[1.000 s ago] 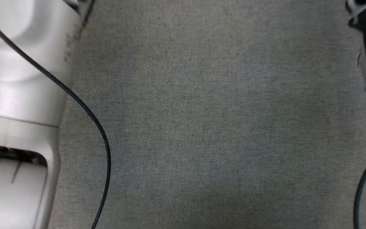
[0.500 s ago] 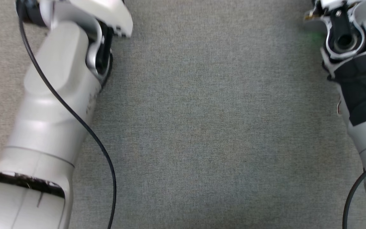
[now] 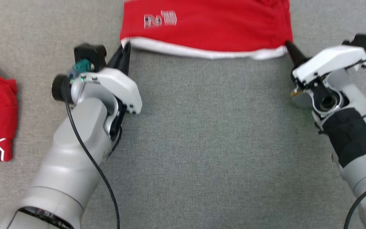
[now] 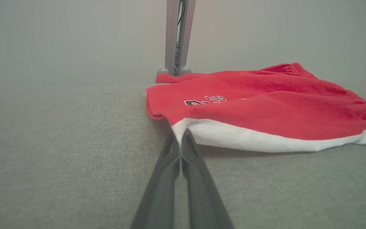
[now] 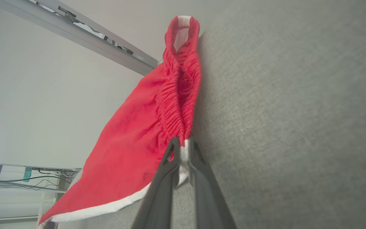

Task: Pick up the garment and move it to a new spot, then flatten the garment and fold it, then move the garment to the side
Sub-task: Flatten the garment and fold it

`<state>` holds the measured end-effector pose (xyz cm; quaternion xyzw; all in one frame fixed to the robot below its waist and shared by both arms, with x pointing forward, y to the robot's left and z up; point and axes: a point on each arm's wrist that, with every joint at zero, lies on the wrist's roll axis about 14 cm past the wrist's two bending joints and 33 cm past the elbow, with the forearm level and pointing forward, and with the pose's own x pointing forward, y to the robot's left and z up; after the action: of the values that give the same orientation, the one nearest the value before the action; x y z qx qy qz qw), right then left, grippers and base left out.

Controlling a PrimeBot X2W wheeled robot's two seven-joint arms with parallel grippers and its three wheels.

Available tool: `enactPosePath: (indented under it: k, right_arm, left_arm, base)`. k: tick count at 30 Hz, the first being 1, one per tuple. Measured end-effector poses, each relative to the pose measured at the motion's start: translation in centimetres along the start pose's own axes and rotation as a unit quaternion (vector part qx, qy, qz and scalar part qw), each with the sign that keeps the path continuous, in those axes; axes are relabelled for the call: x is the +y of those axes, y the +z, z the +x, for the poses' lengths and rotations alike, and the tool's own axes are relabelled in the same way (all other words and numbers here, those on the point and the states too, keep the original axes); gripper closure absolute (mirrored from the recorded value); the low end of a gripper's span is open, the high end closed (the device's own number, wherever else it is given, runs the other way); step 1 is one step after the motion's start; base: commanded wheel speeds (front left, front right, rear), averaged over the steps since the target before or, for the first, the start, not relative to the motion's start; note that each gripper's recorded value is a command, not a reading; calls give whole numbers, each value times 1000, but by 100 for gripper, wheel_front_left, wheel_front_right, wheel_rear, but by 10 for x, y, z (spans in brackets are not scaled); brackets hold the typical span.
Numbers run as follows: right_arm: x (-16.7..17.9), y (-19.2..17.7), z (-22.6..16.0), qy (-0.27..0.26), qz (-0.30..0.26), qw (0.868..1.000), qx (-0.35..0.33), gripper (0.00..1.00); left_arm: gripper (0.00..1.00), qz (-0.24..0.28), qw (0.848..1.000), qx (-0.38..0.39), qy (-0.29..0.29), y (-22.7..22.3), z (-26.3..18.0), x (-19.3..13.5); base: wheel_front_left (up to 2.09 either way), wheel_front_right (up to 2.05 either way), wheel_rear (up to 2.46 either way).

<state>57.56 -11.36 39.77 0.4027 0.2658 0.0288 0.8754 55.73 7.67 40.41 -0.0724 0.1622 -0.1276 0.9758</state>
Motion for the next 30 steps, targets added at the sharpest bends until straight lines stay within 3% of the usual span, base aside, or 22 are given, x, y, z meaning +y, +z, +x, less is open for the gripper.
enactPosePath:
  k: [19,25,30]
  right_arm:
    - [-17,-44,-76,-37,-35,995,86,100]
    - [-23,-65,-104,-38,-45,992,114,100]
    - [-19,-85,-119,-24,-74,986,147,100]
  left_arm:
    - [100,104,990,73,-59,-39,-89,-24]
    - [100,204,971,96,-84,-56,-122,-24]
    - [100,247,958,115,-86,-71,-144,-16]
  base:
    - [0,0,0]
    - [0,0,0]
    - [0,0,0]
